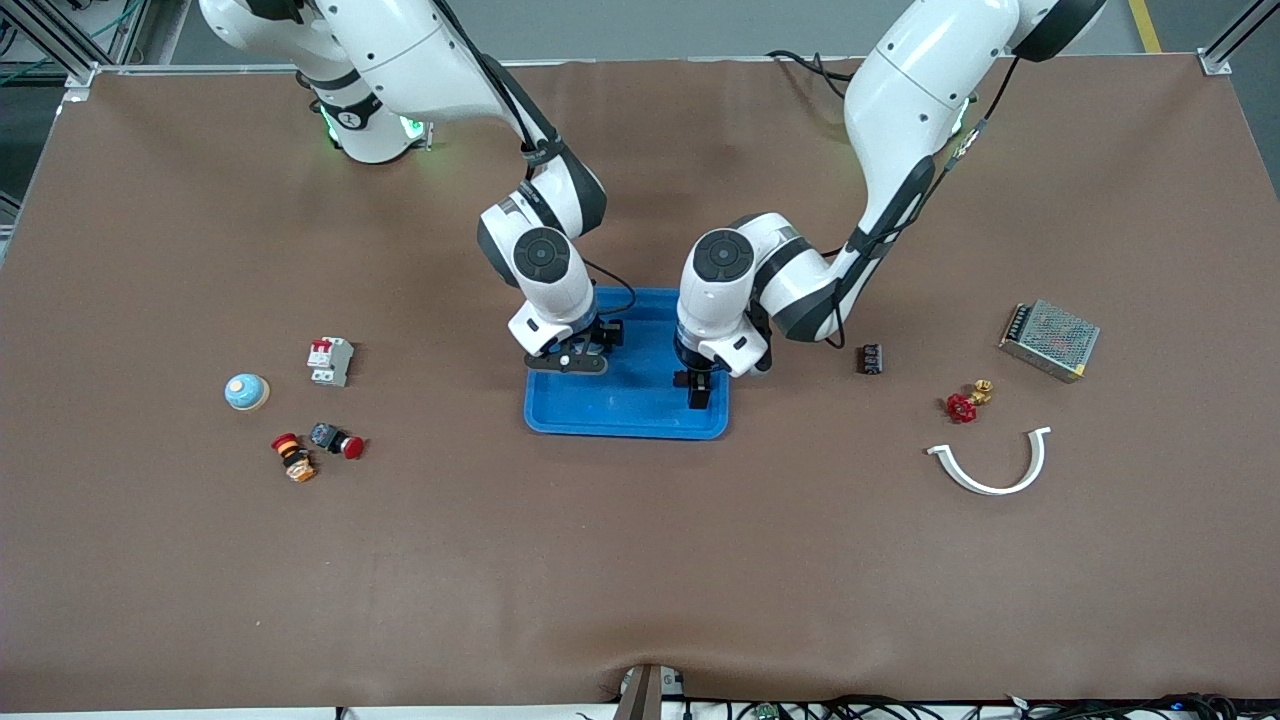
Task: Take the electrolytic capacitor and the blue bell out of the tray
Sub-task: 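Lift the bell with the right gripper while the left gripper lifts the capacitor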
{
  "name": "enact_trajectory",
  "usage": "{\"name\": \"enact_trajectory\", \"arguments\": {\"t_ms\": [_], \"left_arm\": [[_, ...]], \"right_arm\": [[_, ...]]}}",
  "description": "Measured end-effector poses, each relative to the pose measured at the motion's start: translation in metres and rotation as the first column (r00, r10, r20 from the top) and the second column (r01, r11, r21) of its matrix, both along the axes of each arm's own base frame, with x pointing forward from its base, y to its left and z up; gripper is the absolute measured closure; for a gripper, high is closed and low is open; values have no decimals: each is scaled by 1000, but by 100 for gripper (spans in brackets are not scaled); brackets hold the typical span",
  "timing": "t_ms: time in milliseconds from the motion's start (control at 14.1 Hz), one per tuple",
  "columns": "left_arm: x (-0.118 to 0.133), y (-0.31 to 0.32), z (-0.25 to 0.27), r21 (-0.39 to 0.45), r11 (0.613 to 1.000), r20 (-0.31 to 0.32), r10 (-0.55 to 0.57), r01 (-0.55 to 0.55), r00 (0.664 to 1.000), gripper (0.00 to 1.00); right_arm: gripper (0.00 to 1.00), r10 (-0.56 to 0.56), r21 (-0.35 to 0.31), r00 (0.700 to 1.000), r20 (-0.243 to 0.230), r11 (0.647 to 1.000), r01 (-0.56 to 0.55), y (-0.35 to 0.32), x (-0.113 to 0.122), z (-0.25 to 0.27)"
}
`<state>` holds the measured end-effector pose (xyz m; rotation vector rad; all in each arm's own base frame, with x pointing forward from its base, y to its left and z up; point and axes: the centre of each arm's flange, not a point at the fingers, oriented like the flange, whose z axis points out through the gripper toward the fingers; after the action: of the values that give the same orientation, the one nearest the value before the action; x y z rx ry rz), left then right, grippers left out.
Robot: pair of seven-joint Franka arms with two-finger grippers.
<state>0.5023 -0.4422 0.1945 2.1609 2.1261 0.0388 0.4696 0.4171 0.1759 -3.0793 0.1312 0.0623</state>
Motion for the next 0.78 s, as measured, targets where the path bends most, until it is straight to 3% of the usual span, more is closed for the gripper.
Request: {"name": "enact_trajectory", "arguments": {"t_ms": [637,708,779], "left_arm": [[-2,0,-8,13,1000,-3,-25,26,1000,0],[-2,0,-8,14,999,-2,-37,37,999,6],[-2,0,-9,15,999,-2,-48,48,999,19]], "right_arm": [[35,4,4,1000,-1,1000,-4,4,3,13],[35,5,-2,1000,-14,1000,-5,5,5,23],[35,7,-10,1000,-30,1000,-7,6,8,37]]}}
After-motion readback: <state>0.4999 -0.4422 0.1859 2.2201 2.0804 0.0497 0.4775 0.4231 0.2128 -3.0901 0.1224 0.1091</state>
